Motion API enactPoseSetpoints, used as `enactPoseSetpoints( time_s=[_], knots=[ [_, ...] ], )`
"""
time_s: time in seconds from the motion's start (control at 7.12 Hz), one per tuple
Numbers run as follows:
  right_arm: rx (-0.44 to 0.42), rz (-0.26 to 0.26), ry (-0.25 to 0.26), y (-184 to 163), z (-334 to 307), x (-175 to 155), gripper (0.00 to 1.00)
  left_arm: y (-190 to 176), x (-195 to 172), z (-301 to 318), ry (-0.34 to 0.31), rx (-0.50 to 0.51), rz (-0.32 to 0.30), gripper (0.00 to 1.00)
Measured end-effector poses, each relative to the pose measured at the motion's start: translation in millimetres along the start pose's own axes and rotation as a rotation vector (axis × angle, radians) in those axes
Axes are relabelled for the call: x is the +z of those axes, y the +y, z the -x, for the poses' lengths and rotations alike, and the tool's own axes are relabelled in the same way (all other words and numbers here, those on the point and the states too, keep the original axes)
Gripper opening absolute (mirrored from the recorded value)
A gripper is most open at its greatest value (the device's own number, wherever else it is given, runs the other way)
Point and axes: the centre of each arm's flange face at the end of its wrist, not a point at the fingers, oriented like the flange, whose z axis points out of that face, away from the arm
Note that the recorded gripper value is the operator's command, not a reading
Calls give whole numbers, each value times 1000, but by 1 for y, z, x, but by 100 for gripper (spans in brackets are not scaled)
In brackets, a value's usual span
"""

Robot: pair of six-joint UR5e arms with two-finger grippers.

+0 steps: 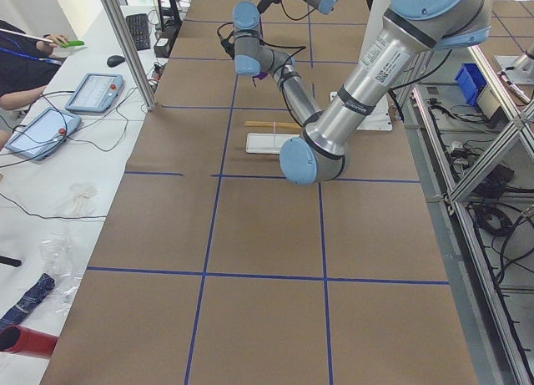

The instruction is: Hang towel on rack

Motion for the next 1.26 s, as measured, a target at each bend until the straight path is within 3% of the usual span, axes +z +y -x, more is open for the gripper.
enactPoseSetpoints(
  time_s=[0.28, 0.42, 0.56, 1.26],
  knots=[
    [-3, 0, 2, 0, -1, 0, 0, 3, -5, 1, -12, 11, 24, 0],
    [-8, 1, 2, 0, -1, 0, 72, 3, -7, 1, -14, 13, 29, 0],
    [-11, 4, 0, 0, -1, -1, 100, 2, -9, 0, -14, 14, 30, 0],
    [-25, 24, -6, -1, -3, -12, 100, -6, -23, -4, -21, 2, 29, 0]
  ],
)
